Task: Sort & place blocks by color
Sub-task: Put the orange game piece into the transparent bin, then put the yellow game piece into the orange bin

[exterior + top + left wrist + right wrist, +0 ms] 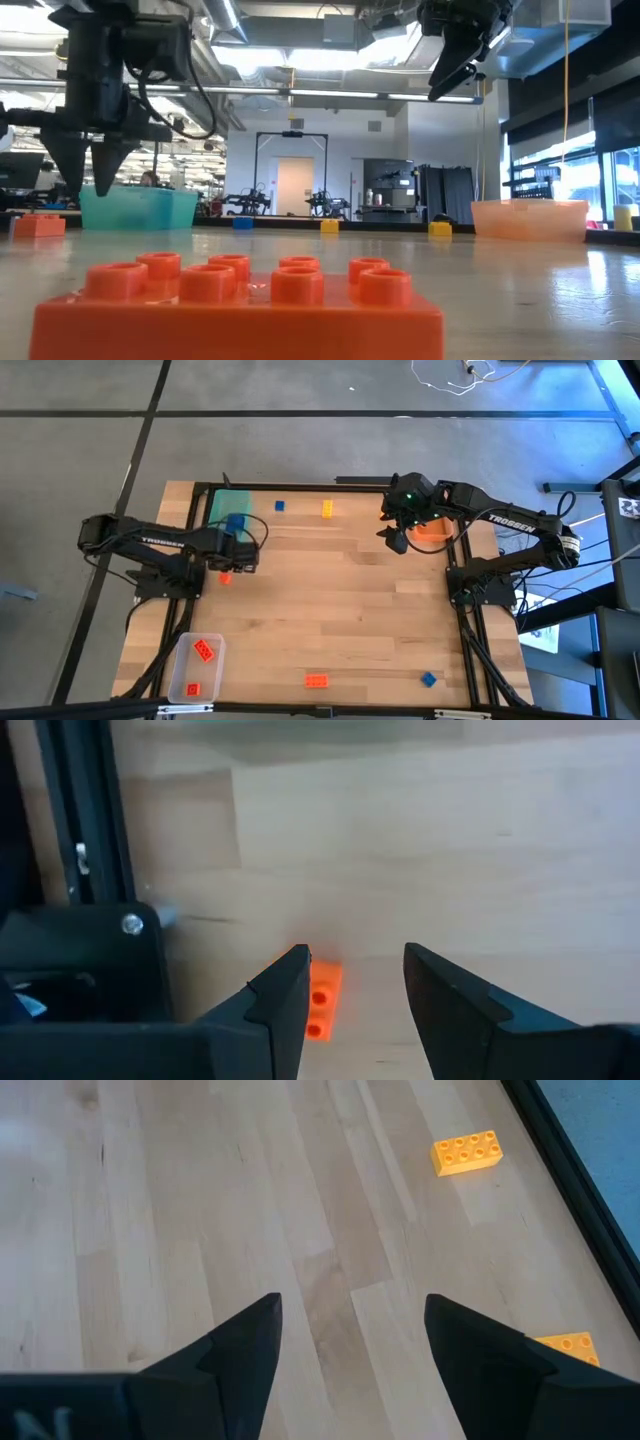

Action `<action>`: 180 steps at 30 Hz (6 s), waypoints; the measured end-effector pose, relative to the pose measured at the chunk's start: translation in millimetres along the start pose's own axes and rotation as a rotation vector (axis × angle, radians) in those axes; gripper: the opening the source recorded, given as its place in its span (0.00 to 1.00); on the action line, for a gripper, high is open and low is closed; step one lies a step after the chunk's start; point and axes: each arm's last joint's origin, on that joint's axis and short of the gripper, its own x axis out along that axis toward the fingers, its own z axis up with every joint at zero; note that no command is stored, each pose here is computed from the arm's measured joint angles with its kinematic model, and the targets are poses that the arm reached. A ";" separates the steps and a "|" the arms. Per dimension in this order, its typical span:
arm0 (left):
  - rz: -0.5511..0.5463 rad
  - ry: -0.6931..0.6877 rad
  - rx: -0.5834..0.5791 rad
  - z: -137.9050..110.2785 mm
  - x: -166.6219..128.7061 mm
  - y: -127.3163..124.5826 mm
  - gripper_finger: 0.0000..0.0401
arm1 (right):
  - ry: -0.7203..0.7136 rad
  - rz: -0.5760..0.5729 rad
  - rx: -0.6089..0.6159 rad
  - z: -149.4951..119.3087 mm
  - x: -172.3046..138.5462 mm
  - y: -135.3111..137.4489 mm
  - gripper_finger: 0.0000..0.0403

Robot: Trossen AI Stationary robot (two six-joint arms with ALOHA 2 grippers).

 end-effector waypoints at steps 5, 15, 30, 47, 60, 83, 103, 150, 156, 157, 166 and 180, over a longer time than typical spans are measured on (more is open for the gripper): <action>0.013 0.090 -0.010 -5.6 7.0 4.2 0.38 | 0.000 0.000 0.000 0.0 0.0 0.0 0.61; 0.002 0.157 -0.005 -17.3 18.8 7.8 0.38 | 0.000 0.000 0.000 0.0 0.0 0.0 0.61; -0.131 0.163 -0.032 -18.9 27.8 -15.5 0.38 | 0.000 0.000 0.000 0.0 0.0 -0.1 0.61; -0.147 0.100 -0.069 -9.0 -6.7 -32.5 0.38 | 0.001 0.000 0.000 0.0 0.0 0.0 0.61; -0.120 0.129 -0.103 -20.3 -9.2 -30.1 0.38 | 0.001 0.000 0.000 0.0 0.0 0.0 0.61; -0.050 0.112 -0.025 -23.3 35.9 -39.2 0.57 | 0.000 0.000 0.000 0.0 0.0 0.0 0.61; 0.018 0.185 -0.006 -22.3 50.6 -45.3 0.41 | 0.000 0.000 0.000 0.0 0.0 0.0 0.61; -0.062 0.709 0.805 -208.5 -119.5 -28.2 0.32 | -0.021 0.297 -0.079 0.2 -1.3 8.6 0.61; 0.035 0.654 0.796 -234.4 -103.1 -17.0 0.32 | -0.021 0.296 -0.079 0.2 -1.3 8.5 0.61; 0.045 0.650 0.799 -237.8 -99.1 -15.7 0.32 | -0.021 0.296 -0.078 0.2 -1.3 8.5 0.61; 0.094 0.610 0.801 -244.3 -79.2 -7.1 0.34 | -0.021 0.296 -0.075 0.2 -1.3 8.5 0.61; 0.107 0.565 0.789 -241.2 -70.9 -4.4 0.50 | -0.021 0.296 -0.074 0.2 -1.3 8.5 0.61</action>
